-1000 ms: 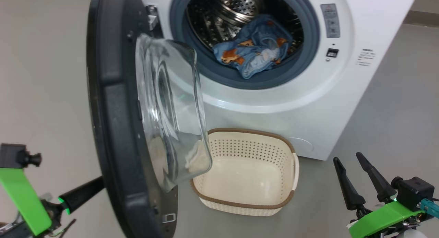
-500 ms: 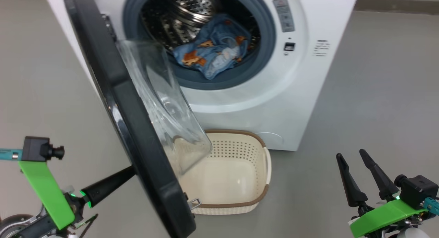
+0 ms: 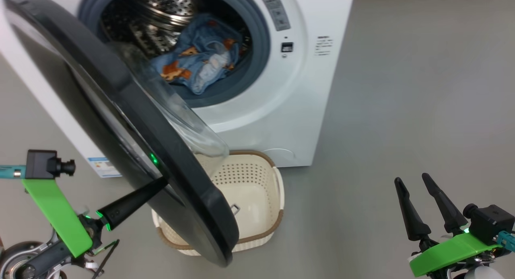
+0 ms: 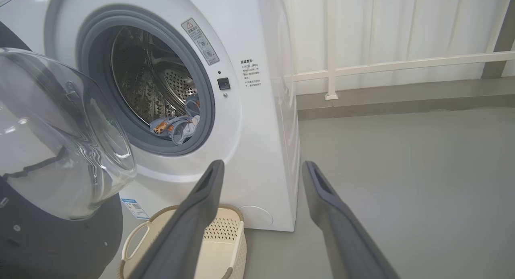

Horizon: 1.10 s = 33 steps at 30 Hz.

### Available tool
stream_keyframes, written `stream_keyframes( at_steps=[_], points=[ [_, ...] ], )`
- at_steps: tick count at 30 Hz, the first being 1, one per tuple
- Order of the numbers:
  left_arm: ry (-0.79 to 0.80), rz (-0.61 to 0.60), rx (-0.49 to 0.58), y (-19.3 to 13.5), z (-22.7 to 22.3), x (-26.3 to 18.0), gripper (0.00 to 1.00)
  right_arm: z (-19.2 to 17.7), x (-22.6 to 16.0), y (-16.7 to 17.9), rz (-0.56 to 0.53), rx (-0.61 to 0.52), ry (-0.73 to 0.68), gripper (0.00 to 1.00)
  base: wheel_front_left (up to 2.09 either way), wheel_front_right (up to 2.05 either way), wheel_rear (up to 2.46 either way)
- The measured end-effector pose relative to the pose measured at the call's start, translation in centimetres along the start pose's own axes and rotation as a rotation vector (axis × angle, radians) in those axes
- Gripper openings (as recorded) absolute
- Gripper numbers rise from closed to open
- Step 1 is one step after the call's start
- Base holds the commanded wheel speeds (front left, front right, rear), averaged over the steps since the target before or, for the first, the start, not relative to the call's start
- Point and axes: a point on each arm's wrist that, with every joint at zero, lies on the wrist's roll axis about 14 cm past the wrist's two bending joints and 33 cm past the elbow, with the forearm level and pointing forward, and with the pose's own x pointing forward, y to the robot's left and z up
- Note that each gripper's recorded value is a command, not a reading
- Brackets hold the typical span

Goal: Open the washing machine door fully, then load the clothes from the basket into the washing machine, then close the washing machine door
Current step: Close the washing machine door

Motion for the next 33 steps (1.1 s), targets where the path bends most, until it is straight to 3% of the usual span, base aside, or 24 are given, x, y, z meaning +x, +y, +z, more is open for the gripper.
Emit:
stream_keyframes(
  at_steps=[9,20,21,22,23,33],
  points=[
    [0.025,-0.037,-0.009,0.0,0.4,2.9,0.0,0.4,-1.7,-2.6,-0.088,-0.005,-0.009,1.0,0.0,0.0,0.0],
    [-0.05,-0.023,-0.016,0.2,1.3,2.4,0.0,0.8,-1.6,-2.2,-0.077,-0.006,-0.021,1.0,0.0,0.0,0.0],
    [-0.065,-0.016,-0.018,0.3,1.5,2.1,0.07,0.8,-1.5,-2.1,-0.072,-0.006,-0.022,1.0,0.0,0.0,0.0],
    [-0.08,-0.01,-0.021,0.5,1.6,1.9,0.4,0.8,-1.4,-1.9,-0.067,-0.006,-0.021,1.0,0.0,0.0,0.0],
    [-0.103,0.0,-0.023,0.7,1.9,1.5,1.0,0.7,-1.3,-1.8,-0.061,-0.005,-0.021,1.0,0.0,0.0,0.0],
    [-0.335,0.135,-0.036,3.8,3.6,-2.4,1.0,0.3,-0.4,0.2,0.003,-0.002,-0.01,1.0,0.0,0.0,0.0]
  ],
)
